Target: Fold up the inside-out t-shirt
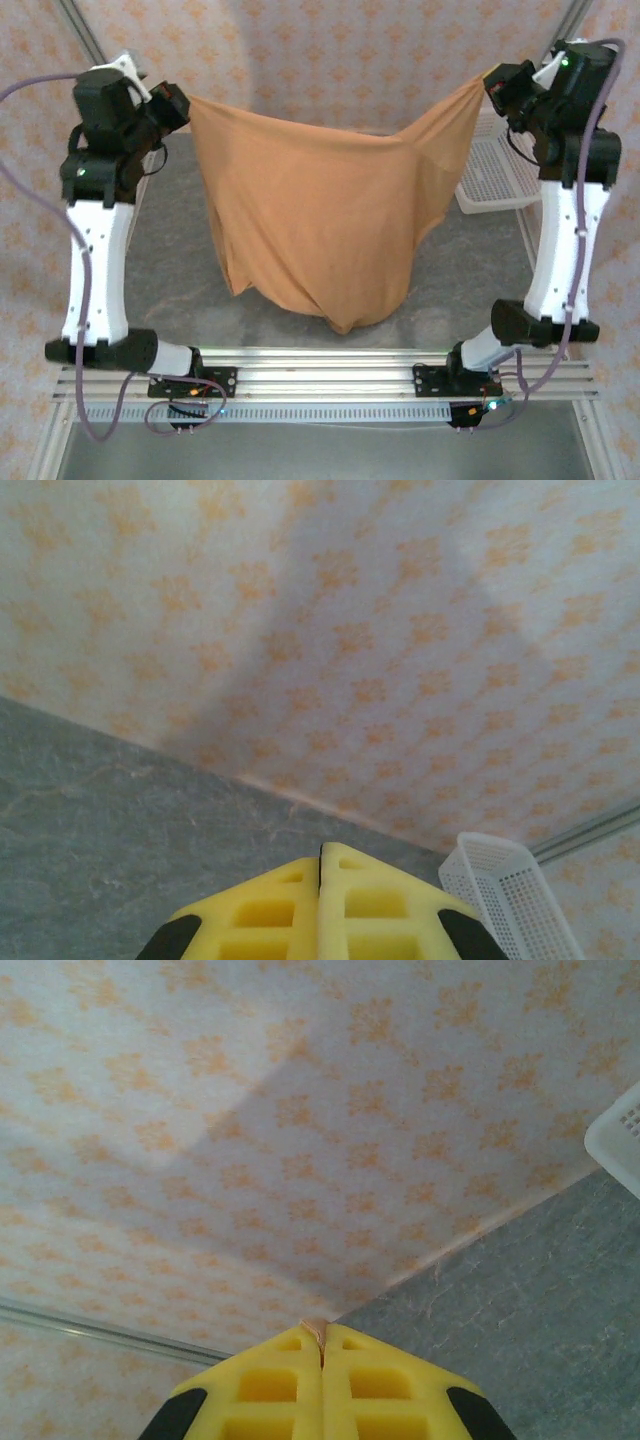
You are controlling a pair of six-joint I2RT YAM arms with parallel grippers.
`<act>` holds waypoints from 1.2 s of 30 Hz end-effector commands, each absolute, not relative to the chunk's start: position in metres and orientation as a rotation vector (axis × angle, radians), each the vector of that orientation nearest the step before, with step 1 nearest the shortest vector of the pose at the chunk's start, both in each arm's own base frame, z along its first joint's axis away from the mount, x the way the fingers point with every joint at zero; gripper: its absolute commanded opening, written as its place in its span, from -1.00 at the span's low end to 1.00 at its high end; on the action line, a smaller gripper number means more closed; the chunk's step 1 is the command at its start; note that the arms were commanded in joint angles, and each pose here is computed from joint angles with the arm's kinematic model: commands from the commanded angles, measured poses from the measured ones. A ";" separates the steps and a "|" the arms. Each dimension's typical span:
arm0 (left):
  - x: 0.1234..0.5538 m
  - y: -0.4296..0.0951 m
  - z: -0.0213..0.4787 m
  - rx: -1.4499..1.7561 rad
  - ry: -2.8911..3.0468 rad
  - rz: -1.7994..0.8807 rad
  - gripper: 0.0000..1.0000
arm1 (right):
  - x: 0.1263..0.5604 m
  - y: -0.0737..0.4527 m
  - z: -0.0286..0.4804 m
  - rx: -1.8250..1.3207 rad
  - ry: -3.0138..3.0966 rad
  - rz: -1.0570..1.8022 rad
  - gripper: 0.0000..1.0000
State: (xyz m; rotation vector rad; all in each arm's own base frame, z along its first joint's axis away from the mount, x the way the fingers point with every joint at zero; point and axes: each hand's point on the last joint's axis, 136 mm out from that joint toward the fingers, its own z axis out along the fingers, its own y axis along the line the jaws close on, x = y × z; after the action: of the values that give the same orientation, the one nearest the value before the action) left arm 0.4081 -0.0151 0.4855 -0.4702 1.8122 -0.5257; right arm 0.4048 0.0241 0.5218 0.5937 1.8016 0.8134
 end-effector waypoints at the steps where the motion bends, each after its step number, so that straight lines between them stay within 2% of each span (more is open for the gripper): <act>1: 0.439 -0.019 0.524 -0.475 1.690 -0.643 -1.00 | 0.435 0.022 0.549 0.532 1.714 0.838 -1.00; 6: 0.478 -0.024 0.553 -0.456 1.640 -0.720 -1.00 | 0.465 0.027 0.576 0.459 1.626 0.928 -1.00; 10: 0.483 -0.018 0.577 -0.414 1.574 -0.755 -1.00 | 0.454 0.020 0.602 0.408 1.538 0.931 -1.00; 14: 0.466 -0.021 0.553 -0.337 1.689 -0.698 -1.00 | 0.417 0.035 0.622 0.275 1.535 0.926 -1.00; 17: 0.451 -0.022 0.499 -0.317 1.758 -0.657 -1.00 | 0.388 0.052 0.608 0.195 1.600 0.928 -1.00; 20: 0.423 -0.012 0.421 -0.405 1.811 -0.590 -1.00 | 0.365 0.070 0.557 0.179 1.652 0.958 -1.00; 22: 0.403 -0.010 0.361 -0.468 1.906 -0.569 -1.00 | 0.352 0.080 0.498 0.209 1.729 0.980 -1.00; 28: 0.329 -0.038 0.182 -0.555 2.217 -0.581 -1.00 | 0.296 0.100 0.280 0.439 2.050 1.018 -1.00; 32: 0.289 -0.052 0.109 -0.663 2.358 -0.589 -1.00 | 0.259 0.105 0.165 0.630 2.210 1.079 -1.00; 36: 0.265 -0.055 0.072 -0.764 2.433 -0.567 -0.95 | 0.233 0.103 0.120 0.727 2.264 1.074 -1.00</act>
State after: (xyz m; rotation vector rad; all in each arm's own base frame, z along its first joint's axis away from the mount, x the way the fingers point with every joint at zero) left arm 0.2553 -0.0586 0.0663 -0.7063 2.5253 -0.5756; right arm 0.2199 0.1028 0.0909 0.7551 2.4231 1.0206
